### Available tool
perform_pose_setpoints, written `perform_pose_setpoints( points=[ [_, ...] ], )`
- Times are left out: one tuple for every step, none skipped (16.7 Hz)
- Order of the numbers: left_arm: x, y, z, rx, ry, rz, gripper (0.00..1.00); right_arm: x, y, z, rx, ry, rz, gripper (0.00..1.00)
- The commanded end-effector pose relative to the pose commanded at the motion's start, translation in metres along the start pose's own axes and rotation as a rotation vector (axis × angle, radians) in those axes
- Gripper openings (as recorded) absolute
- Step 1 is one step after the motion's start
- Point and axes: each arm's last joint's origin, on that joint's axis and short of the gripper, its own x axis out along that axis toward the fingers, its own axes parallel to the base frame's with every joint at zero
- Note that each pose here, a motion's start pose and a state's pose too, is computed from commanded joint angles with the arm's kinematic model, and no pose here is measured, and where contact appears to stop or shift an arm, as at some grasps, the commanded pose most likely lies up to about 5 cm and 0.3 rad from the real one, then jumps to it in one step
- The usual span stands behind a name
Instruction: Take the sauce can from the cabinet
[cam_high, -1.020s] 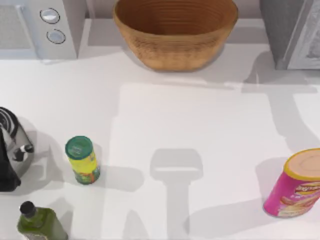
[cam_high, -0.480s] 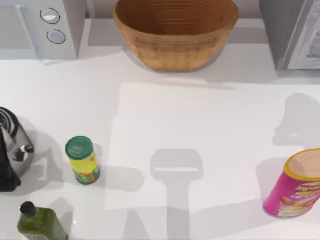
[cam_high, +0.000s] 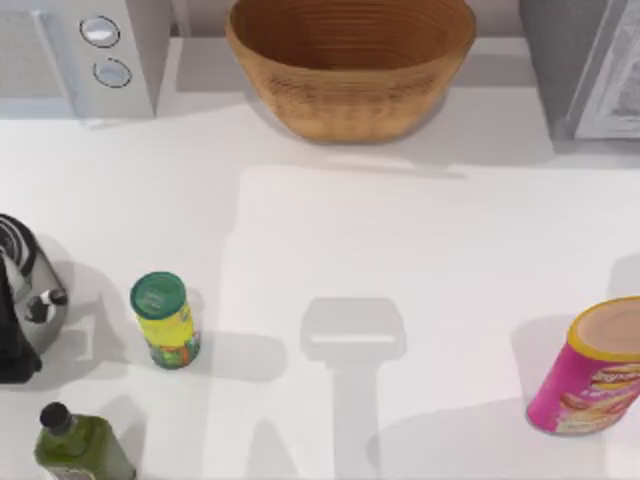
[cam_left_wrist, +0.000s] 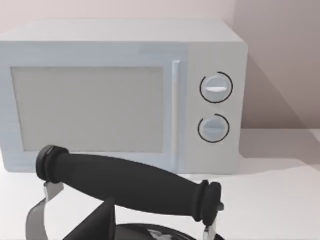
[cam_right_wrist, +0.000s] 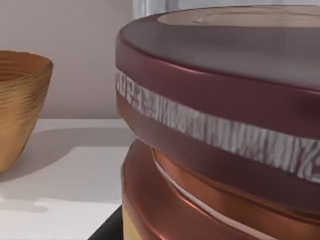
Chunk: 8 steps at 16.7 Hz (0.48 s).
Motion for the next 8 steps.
perform_pose_setpoints(
  points=[
    [0.0,0.0,0.0,0.0,0.0,0.0,1.0,0.0,-0.001,-0.0077,0.001,-0.014,0.001,0.0],
    [0.0,0.0,0.0,0.0,0.0,0.0,1.0,0.0001,-0.0017,-0.0129,0.001,-0.025,0.001,0.0],
    [0.0,0.0,0.0,0.0,0.0,0.0,1.0,0.0002,-0.002,-0.0159,0.001,-0.031,0.002,0.0],
    [0.0,0.0,0.0,0.0,0.0,0.0,1.0,0.0003,-0.0021,-0.0166,0.001,-0.032,0.002,0.0],
    [0.0,0.0,0.0,0.0,0.0,0.0,1.0,0.0003,-0.0021,-0.0166,0.001,-0.032,0.002,0.0],
    [0.0,0.0,0.0,0.0,0.0,0.0,1.0,0.0003,-0.0021,-0.0166,0.001,-0.032,0.002,0.0],
    [0.0,0.0,0.0,0.0,0.0,0.0,1.0,0.0003,-0.0021,-0.0166,0.001,-0.032,0.002,0.0],
    [0.0,0.0,0.0,0.0,0.0,0.0,1.0,0.0006,-0.0018,-0.0173,0.003,-0.025,0.004,0.0]
  ],
)
